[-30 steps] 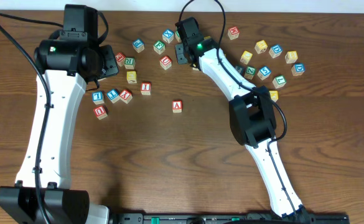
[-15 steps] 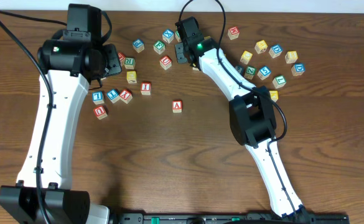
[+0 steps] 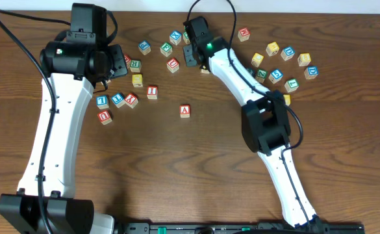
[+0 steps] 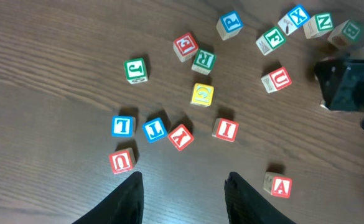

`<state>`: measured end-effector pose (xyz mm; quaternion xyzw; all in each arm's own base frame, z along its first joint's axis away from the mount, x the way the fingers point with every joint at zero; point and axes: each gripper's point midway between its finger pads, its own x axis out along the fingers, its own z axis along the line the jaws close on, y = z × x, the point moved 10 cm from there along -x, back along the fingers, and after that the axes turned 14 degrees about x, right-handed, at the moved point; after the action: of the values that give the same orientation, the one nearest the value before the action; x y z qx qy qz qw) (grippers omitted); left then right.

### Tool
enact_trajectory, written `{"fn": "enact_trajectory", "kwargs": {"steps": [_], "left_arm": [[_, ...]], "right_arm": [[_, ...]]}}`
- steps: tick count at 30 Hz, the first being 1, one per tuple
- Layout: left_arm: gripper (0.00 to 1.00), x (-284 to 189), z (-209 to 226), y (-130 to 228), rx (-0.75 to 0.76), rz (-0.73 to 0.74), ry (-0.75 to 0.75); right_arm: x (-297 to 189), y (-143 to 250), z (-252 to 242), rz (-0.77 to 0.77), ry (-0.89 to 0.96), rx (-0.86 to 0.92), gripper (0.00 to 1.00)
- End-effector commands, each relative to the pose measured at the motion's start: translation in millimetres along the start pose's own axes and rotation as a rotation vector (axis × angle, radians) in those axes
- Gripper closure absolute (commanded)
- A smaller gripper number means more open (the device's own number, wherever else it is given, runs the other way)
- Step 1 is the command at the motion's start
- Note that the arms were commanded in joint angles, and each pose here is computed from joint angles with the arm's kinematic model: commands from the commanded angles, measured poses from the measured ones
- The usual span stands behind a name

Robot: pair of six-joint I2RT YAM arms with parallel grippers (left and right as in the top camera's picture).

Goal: Spell out AI2
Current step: 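Carry the I block and set it right of the A block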

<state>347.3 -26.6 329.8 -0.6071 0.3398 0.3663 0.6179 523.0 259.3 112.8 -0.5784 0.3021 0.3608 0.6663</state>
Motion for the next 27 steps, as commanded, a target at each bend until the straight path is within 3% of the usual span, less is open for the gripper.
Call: {"fn": "enact_trajectory", "kwargs": {"steps": [1,7,12,18,27], "left_arm": [[0.58,7,-1,0,-0.003,0.012,-0.003],[0.57,7,-1,-2,-0.005,-0.002,-0.002],[0.57,7,-1,-2,-0.004,-0.001,-0.002],[0.51,7,3,-4,-0.006,-0.017,-0.051],[0.51,7,13,-5,-0.026,-0.026,-0.101]], "right_arm": [[-77,-40,11,-0.118,-0.044,-0.029,0.73],[-144,-44,4,-0.071,-0.028,-0.038,0.74],[-179,-24,-3,0.073,0.027,0.010,0.73],[-176,16,-5,0.282,0.149,0.074,0.74],[-138,69,5,0.419,0.241,0.078,0.73]]}}
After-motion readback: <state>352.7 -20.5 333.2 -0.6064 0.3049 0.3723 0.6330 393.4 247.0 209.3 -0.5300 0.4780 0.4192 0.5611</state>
